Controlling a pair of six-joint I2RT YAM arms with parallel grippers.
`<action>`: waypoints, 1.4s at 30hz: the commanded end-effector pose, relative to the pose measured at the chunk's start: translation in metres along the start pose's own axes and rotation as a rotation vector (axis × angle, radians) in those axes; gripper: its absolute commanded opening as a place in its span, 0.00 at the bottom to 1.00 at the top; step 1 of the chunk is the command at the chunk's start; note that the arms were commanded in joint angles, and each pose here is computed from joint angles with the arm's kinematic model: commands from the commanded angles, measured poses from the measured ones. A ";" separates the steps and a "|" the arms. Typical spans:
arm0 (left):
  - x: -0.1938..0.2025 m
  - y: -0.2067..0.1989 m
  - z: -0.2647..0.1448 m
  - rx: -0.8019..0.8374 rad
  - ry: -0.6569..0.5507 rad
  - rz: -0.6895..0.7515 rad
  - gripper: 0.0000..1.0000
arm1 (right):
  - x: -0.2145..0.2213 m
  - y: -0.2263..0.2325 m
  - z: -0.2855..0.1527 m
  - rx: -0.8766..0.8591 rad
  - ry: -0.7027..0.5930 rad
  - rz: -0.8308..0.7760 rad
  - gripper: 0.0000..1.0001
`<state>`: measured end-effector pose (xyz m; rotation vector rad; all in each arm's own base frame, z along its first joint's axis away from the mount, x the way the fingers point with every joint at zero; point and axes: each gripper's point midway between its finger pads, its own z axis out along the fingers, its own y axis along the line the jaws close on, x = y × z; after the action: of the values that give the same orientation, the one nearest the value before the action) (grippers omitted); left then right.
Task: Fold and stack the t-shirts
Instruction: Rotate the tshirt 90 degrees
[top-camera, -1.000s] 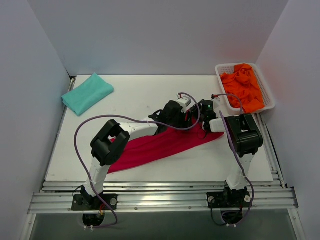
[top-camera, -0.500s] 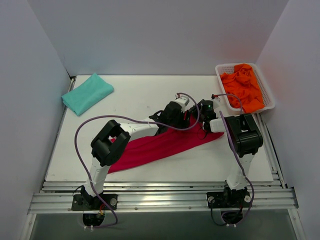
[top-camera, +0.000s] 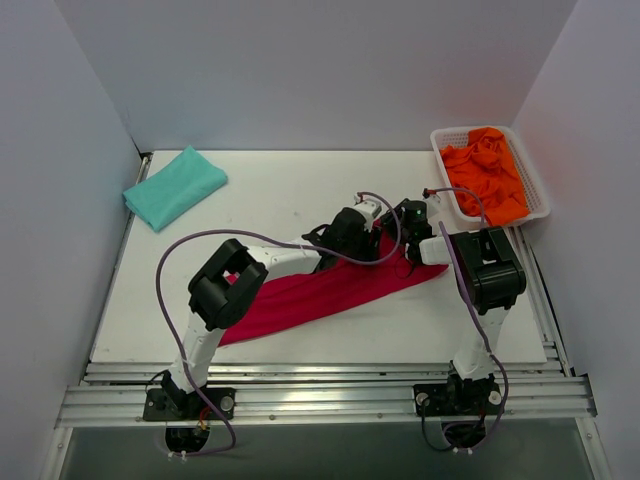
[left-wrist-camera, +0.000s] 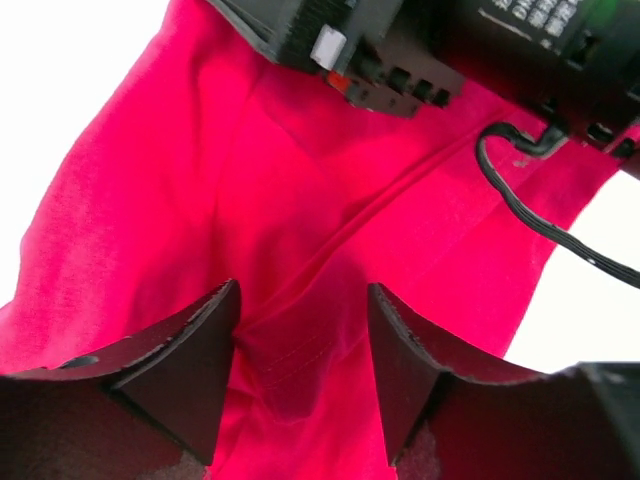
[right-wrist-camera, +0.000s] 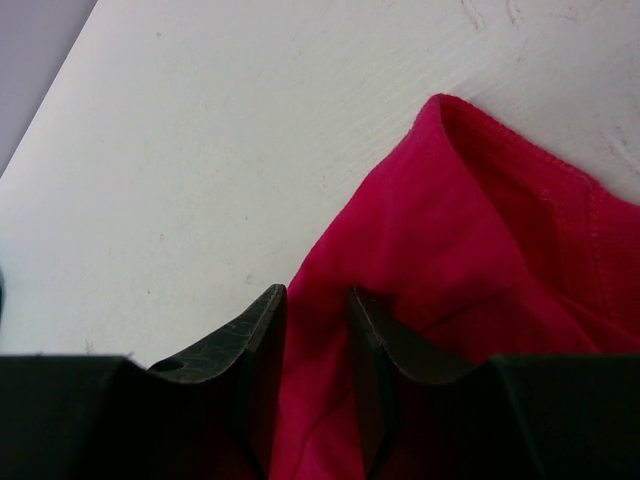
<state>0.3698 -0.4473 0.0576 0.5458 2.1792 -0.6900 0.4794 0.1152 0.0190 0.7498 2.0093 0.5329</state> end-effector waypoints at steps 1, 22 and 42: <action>-0.024 -0.024 -0.001 0.065 -0.046 0.000 0.61 | 0.044 -0.070 -0.008 0.211 0.142 -0.047 0.28; 0.034 -0.117 -0.042 0.278 0.066 0.182 0.24 | 0.046 -0.072 -0.007 0.216 0.148 -0.052 0.27; -0.013 -0.076 -0.159 -0.023 -0.223 0.107 0.96 | 0.044 -0.061 0.005 0.221 0.167 -0.059 0.27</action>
<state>0.2191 -0.4276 0.1864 0.7046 1.9166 -0.7528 0.4853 0.1130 0.0185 0.7551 2.0218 0.5291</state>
